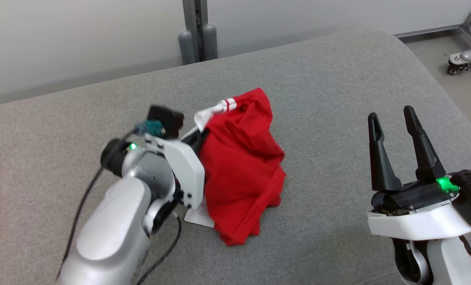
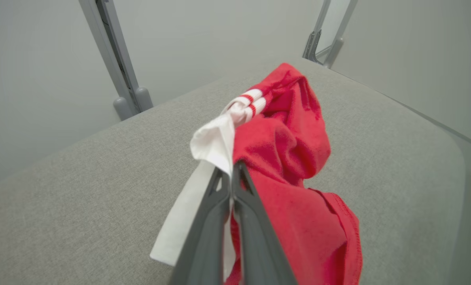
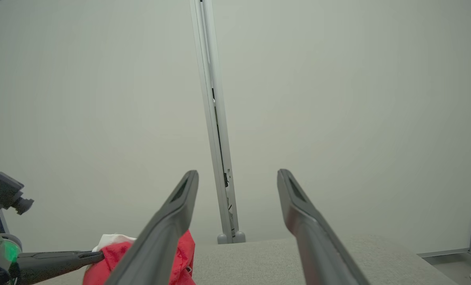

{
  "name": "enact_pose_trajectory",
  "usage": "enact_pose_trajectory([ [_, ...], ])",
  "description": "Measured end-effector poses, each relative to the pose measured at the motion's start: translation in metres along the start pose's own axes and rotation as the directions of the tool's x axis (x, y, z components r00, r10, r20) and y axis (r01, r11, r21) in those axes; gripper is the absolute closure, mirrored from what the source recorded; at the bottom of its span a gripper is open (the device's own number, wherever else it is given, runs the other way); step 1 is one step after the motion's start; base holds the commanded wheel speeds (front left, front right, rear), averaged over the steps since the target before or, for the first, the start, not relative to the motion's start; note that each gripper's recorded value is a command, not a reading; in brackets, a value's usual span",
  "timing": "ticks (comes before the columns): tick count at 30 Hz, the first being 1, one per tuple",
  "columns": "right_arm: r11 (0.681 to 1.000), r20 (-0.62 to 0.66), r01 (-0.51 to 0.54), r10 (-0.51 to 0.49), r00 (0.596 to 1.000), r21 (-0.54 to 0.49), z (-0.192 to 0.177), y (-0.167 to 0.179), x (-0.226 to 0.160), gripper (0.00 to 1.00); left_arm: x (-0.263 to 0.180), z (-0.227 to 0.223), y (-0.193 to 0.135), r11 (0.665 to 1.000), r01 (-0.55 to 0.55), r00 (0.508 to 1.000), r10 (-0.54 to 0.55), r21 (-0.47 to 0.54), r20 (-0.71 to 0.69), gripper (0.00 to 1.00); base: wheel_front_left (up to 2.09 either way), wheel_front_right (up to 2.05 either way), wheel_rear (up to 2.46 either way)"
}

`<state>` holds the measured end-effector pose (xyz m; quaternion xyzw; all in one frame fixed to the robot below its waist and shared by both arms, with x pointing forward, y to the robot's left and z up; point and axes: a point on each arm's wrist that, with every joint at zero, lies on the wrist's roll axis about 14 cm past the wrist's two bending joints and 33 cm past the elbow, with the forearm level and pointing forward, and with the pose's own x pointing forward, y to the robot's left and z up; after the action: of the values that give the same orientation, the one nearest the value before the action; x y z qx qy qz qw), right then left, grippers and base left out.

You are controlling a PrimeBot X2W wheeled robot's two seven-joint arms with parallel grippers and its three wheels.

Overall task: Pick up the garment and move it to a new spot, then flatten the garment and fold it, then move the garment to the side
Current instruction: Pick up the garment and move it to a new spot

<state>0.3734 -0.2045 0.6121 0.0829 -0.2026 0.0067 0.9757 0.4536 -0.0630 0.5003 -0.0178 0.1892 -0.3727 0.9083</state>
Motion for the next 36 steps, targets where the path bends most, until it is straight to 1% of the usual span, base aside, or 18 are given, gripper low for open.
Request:
enact_pose_trajectory([
  [1,1.000,-0.004,-0.003,0.003,1.000,0.000,-0.002,0.001,0.000,0.00,0.001,-0.013,0.002,1.000,-0.012,1.000,0.012,0.005,-0.020,1.00,0.00,0.00,0.00],
  [3,1.000,-0.009,-0.010,0.010,1.000,0.001,-0.004,0.003,0.002,0.00,0.002,-0.035,0.001,1.000,-0.018,0.999,0.017,-0.021,-0.047,1.00,0.00,0.00,0.00],
  [6,1.000,-0.016,-0.022,0.022,1.000,0.005,-0.007,0.007,0.004,0.00,0.002,-0.052,0.002,0.999,-0.028,0.998,0.026,-0.035,-0.054,0.99,0.00,0.00,0.00],
  [7,1.000,-0.016,-0.024,0.024,1.000,0.003,-0.008,0.008,0.005,0.00,0.001,-0.054,0.003,0.999,-0.033,0.998,0.031,-0.038,-0.049,0.44,0.00,0.00,0.00],
  [8,1.000,-0.017,-0.028,0.028,0.999,0.002,-0.008,0.009,0.005,0.00,0.001,-0.054,0.002,0.999,-0.030,0.999,0.029,-0.034,-0.039,0.00,0.00,0.00,0.00],
  [10,0.999,-0.012,-0.036,0.036,0.999,0.004,-0.007,0.011,0.007,0.00,0.001,-0.042,0.005,0.998,-0.037,0.999,0.038,-0.040,0.015,0.00,0.00,0.00,0.00],
  [16,0.999,0.016,-0.046,0.046,0.999,0.010,0.002,0.012,0.008,0.00,-0.013,0.009,0.017,0.998,-0.058,0.979,0.054,0.013,0.197,0.00,0.00,0.00,0.00],
  [17,0.999,0.016,-0.046,0.046,0.999,0.010,0.002,0.012,0.008,0.00,-0.013,0.009,0.017,0.998,-0.058,0.979,0.054,0.013,0.197,0.00,0.00,0.00,0.00],
  [20,0.999,0.029,-0.046,0.046,0.999,0.010,0.008,0.009,0.006,0.00,-0.032,0.041,0.031,0.995,-0.095,0.944,0.083,0.021,0.319,0.00,0.00,0.00,0.00],
  [23,0.998,0.045,-0.055,0.054,0.998,0.015,0.014,0.009,0.006,0.00,-0.057,0.071,0.047,0.989,-0.150,0.885,0.128,0.015,0.448,0.00,0.00,0.00,0.00],
  [27,0.999,0.029,-0.052,0.052,0.998,0.008,0.011,0.005,0.001,0.00,-0.093,0.071,0.076,0.963,-0.267,0.821,0.244,-0.030,0.516,0.00,0.00,0.00,0.00],
  [29,0.999,0.009,-0.044,0.044,0.999,0.011,0.005,0.003,-0.001,0.00,-0.113,0.075,0.083,0.952,-0.296,0.766,0.285,-0.078,0.576,0.00,0.00,0.00,0.00],
  [31,0.999,-0.005,-0.026,0.026,1.000,0.020,0.000,-0.001,-0.004,0.00,-0.127,0.068,0.091,0.937,-0.328,0.737,0.335,-0.122,0.588,0.00,0.00,0.00,0.00],
  [34,1.000,-0.022,0.003,-0.002,1.000,0.031,-0.006,-0.007,-0.007,0.00,-0.146,0.043,0.107,0.903,-0.403,0.720,0.412,-0.147,0.559,0.00,0.00,0.00,0.00],
  [36,0.999,-0.035,0.018,-0.017,0.999,0.038,-0.011,-0.010,-0.009,0.00,-0.158,0.034,0.115,0.878,-0.449,0.696,0.461,-0.166,0.551,0.00,0.00,0.00,0.00],
])
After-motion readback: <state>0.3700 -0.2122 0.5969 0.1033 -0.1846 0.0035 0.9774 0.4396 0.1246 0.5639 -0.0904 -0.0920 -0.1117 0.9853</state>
